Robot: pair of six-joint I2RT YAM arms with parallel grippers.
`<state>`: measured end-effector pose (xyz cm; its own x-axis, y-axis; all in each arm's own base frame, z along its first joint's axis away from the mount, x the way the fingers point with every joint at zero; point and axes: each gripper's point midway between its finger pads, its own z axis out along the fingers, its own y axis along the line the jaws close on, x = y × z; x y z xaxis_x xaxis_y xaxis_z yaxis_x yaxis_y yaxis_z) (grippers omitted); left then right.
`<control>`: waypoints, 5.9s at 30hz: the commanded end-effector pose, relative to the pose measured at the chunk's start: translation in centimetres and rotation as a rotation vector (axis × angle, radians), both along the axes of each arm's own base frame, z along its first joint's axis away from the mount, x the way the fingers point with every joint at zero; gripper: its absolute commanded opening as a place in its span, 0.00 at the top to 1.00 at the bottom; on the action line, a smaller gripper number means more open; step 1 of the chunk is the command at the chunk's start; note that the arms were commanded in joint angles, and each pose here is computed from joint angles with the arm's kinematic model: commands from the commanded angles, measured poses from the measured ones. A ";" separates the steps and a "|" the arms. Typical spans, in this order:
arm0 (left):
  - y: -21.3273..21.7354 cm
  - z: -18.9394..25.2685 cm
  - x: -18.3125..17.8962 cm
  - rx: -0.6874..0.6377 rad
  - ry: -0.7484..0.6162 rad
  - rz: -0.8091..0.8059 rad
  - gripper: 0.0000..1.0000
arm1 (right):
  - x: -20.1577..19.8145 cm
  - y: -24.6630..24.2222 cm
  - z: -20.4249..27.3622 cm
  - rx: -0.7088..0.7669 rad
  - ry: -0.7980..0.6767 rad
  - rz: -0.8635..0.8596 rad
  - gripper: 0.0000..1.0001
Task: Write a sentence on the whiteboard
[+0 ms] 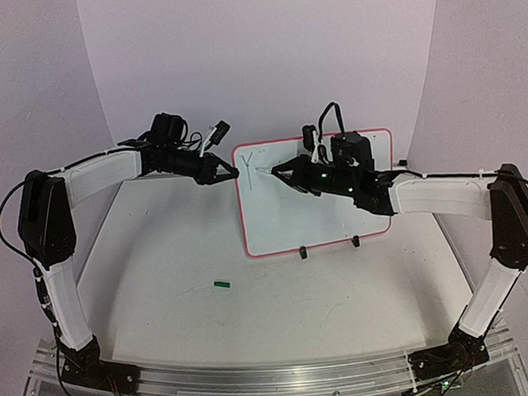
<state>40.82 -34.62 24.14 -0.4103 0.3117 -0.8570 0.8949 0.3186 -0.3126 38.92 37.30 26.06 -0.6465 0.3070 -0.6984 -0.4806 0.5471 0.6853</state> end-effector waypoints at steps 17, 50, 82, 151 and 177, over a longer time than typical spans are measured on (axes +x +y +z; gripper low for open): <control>-0.2 -0.7 -0.9 0.043 -0.009 -0.007 1.00 | 2.5 0.8 0.8 -0.004 -0.053 -0.045 1.00; -0.5 -0.8 -1.1 0.046 -0.008 -0.012 1.00 | 1.3 -0.4 1.9 -0.032 -0.061 -0.049 1.00; -0.6 -1.1 -1.1 0.054 -0.009 -0.014 1.00 | 0.6 -0.8 2.8 -0.012 -0.078 -0.040 1.00; -0.8 -1.2 -1.4 0.060 -0.011 -0.019 1.00 | 1.5 -3.1 -0.2 -0.073 -0.017 -0.129 1.00; -0.8 -0.8 -1.6 0.057 -0.018 -0.021 1.00 | 0.0 -5.0 5.1 -0.060 -0.111 -0.148 1.00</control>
